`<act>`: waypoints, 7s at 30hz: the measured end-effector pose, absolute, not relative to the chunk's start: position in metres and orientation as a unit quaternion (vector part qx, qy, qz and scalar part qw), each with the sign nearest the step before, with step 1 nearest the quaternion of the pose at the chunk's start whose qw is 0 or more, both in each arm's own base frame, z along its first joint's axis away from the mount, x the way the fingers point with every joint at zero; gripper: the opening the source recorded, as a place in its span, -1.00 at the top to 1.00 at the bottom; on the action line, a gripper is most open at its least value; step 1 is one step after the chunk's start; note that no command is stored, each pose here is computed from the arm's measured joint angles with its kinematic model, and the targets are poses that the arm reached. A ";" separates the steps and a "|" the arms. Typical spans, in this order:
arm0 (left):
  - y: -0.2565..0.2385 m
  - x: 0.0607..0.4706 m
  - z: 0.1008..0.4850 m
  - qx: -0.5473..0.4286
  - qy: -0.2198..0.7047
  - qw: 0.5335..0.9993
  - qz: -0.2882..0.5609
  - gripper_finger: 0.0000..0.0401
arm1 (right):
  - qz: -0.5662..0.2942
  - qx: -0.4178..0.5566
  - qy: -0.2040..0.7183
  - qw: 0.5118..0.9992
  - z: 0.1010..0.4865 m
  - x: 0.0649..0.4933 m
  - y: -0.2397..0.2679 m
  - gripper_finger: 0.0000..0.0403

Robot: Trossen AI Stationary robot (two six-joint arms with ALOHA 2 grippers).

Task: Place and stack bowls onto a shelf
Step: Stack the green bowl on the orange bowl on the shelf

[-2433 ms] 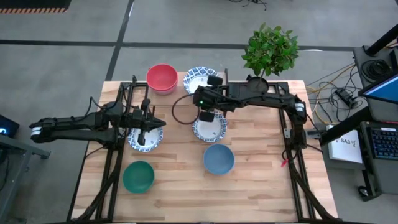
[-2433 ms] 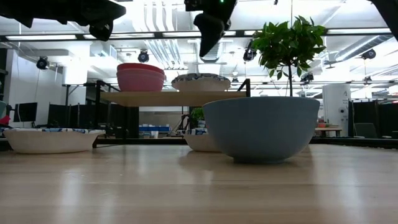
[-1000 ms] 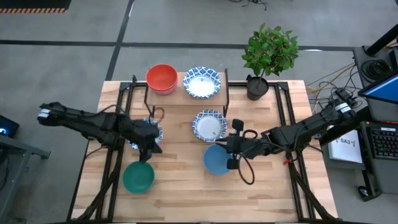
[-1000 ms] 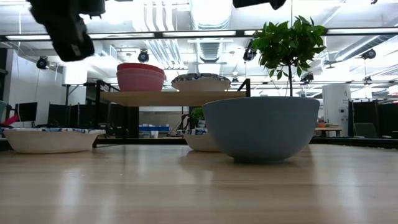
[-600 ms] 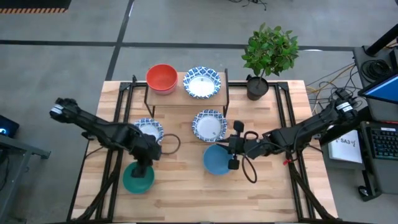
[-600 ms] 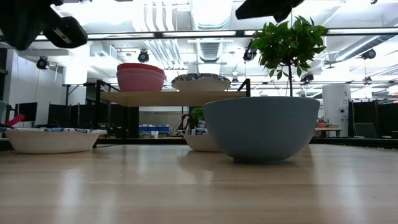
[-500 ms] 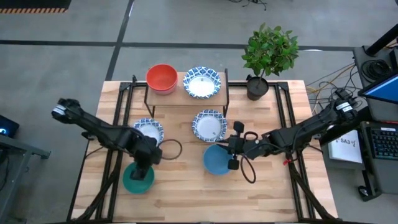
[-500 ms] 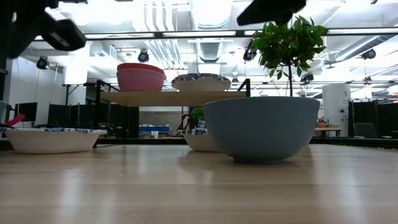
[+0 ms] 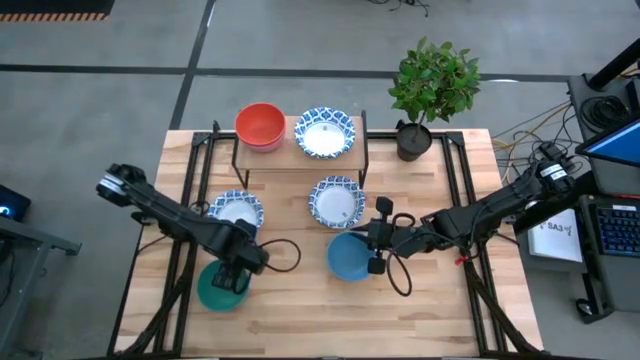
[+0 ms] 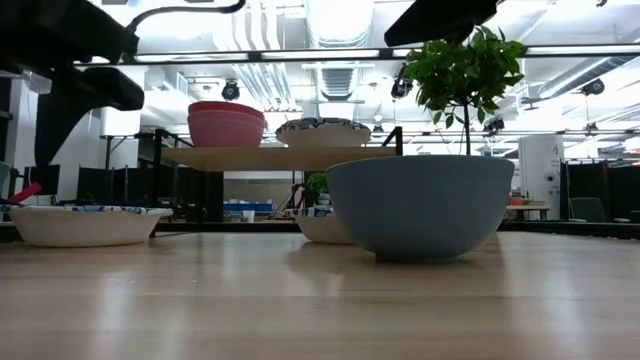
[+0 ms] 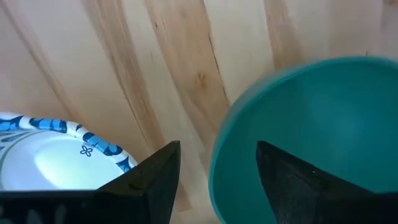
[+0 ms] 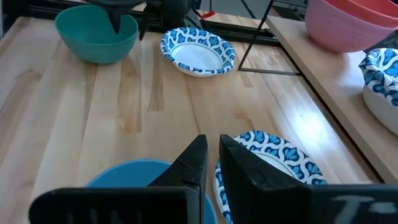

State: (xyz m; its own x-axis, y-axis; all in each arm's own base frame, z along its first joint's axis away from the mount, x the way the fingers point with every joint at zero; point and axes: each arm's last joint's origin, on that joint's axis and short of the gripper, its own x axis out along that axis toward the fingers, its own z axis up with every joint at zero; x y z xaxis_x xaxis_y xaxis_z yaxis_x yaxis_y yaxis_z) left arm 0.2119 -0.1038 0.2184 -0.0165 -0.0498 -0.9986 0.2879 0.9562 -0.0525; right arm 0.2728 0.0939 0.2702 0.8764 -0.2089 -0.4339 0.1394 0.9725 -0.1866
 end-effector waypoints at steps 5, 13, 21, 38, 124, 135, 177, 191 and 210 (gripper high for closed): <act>-0.105 0.214 0.209 0.096 0.711 0.685 -0.127 0.12 | -0.086 -0.077 0.232 0.966 0.270 0.272 0.096 0.83; -0.108 0.220 0.203 0.091 0.695 0.701 -0.132 0.38 | -0.084 -0.078 0.232 0.966 0.270 0.272 0.097 0.83; -0.110 0.221 0.195 0.059 0.689 0.709 -0.137 0.70 | -0.082 -0.079 0.233 0.966 0.270 0.271 0.097 0.83; -0.113 0.221 0.194 0.028 0.671 0.720 -0.175 0.99 | -0.081 -0.082 0.234 0.965 0.270 0.271 0.098 0.83; 0.242 0.169 0.435 -0.226 0.475 0.750 0.401 0.36 | -0.080 -0.087 0.243 0.963 0.268 0.271 0.097 0.83; 0.220 0.160 0.469 -0.108 0.399 0.857 0.307 0.54 | -0.080 -0.087 0.242 0.963 0.268 0.271 0.097 0.83; 0.211 0.179 0.421 -0.120 0.274 0.941 0.161 1.00 | -0.080 -0.096 0.223 0.967 0.269 0.275 0.099 0.83; 0.163 0.207 0.341 -0.026 0.077 0.964 0.253 1.00 | -0.079 -0.108 0.221 0.966 0.264 0.282 0.100 0.83; 0.171 0.213 0.299 -0.063 0.101 0.946 0.302 1.00 | -0.079 -0.109 0.222 0.966 0.263 0.283 0.100 0.83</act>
